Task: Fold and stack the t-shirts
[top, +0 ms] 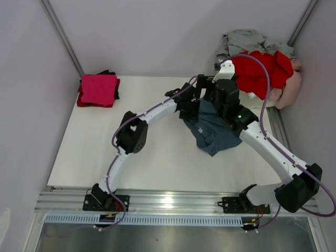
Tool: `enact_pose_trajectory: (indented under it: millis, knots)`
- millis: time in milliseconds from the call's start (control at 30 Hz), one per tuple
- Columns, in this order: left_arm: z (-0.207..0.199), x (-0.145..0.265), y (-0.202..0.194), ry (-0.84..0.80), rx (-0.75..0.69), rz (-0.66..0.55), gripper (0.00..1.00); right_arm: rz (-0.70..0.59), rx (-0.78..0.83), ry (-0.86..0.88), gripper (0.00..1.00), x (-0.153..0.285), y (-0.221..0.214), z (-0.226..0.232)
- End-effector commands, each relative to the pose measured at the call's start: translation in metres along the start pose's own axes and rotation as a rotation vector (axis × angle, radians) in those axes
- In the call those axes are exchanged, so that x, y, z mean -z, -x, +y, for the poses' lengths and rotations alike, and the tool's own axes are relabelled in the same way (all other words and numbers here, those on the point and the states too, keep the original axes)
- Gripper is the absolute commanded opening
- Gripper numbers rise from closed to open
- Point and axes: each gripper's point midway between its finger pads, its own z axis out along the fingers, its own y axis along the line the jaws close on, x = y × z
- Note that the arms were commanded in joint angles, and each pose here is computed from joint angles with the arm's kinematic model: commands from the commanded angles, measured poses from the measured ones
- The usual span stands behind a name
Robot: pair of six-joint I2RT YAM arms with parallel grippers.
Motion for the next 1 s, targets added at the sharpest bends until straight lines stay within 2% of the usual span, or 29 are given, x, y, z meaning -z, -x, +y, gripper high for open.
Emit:
enact_pose_trajectory:
  millis: [0,100,233,333,367,433,467,600,733,767,867,933,967]
  knots:
    - [-0.039,0.001,-0.005,-0.155,-0.029,0.020,0.63,-0.031,-0.028,0.009,0.99,0.015,0.011,-0.003]
    - [-0.042,0.002,-0.011,-0.171,-0.016,0.035,0.75,0.003,-0.038,-0.008,0.99,0.019,-0.002,-0.008]
    - [-0.052,0.000,-0.024,-0.209,-0.003,0.067,0.77,0.035,-0.045,-0.011,0.99,0.027,-0.013,-0.012]
    - [-0.065,-0.003,-0.036,-0.229,-0.027,0.094,0.74,0.040,-0.046,-0.011,0.99,0.032,-0.015,-0.014]
    - [-0.069,-0.003,-0.037,-0.246,-0.034,0.097,0.68,0.045,-0.043,-0.010,0.99,0.033,-0.017,-0.015]
    - [-0.077,-0.004,-0.043,-0.266,-0.042,0.112,0.63,0.041,-0.040,-0.014,0.99,0.034,-0.015,-0.016]
    - [-0.079,-0.003,-0.042,-0.265,-0.046,0.110,0.55,0.041,-0.038,-0.014,0.99,0.035,-0.014,-0.016]
    - [-0.087,-0.004,-0.049,-0.267,-0.061,0.124,0.39,0.050,-0.037,-0.006,0.99,0.035,-0.016,-0.015]
    - [-0.101,-0.003,-0.063,-0.283,-0.096,0.152,0.33,0.047,-0.046,0.005,0.99,0.037,-0.014,-0.013]
    - [-0.103,-0.003,-0.065,-0.278,-0.113,0.150,0.27,0.046,-0.049,0.010,0.99,0.037,-0.013,-0.012]
    - [-0.109,-0.001,-0.073,-0.271,-0.139,0.161,0.20,0.046,-0.053,0.015,0.99,0.039,-0.012,-0.011]
    - [-0.109,0.001,-0.078,-0.276,-0.136,0.181,0.20,0.051,-0.052,0.017,1.00,0.040,-0.013,-0.011]
    - [-0.106,0.000,-0.086,-0.273,-0.132,0.202,0.25,0.053,-0.053,0.018,0.99,0.040,-0.013,-0.011]
